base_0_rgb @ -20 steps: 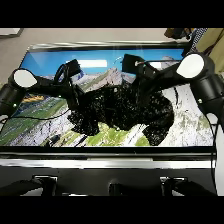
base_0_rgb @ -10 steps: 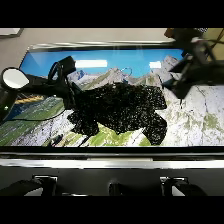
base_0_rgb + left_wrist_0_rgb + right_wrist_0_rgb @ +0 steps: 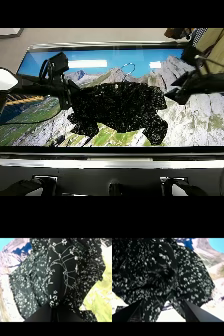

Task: Fold the clothes and pants, and hang the long-sleeved shirts on hangers.

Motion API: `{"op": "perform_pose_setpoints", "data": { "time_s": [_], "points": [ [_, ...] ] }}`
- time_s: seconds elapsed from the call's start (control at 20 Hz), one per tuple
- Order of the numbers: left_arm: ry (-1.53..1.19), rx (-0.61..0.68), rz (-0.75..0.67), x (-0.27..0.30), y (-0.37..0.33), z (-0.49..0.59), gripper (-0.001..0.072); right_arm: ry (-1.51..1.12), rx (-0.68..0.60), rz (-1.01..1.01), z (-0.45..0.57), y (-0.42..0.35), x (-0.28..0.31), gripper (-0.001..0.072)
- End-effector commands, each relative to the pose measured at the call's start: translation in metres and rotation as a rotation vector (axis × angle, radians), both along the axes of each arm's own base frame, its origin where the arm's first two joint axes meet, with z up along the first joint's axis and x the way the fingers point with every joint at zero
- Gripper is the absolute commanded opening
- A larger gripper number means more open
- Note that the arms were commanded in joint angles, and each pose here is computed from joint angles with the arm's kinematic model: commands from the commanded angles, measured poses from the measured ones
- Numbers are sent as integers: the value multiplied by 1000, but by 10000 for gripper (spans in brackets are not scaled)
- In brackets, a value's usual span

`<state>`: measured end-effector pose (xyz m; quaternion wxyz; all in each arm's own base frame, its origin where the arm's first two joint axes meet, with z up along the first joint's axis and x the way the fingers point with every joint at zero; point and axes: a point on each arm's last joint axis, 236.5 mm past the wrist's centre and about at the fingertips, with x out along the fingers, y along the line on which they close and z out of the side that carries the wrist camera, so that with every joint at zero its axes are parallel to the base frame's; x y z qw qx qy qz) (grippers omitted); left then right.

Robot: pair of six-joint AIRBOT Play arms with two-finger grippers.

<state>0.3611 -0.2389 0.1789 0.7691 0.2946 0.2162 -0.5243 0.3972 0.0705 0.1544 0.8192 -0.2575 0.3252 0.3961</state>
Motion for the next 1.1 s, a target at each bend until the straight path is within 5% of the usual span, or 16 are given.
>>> {"op": "perform_pose_setpoints", "data": {
  "time_s": [0.0, 0.65, 0.9, 1.05],
  "points": [
    [-5, -15, -9, -2, -3, 4, 16, -47, 32, 67, -28, 28, 35, 565],
    [0, -17, -12, -3, -3, 4, 17, -41, 159, 116, -62, 72, 68, 553],
    [6, -22, -17, -5, -5, 4, 17, 13, 147, 251, -65, 82, 37, 70],
    [14, -37, -18, -6, -7, 6, 21, 12, 126, 283, -54, 81, 23, 20]
  ]
}}
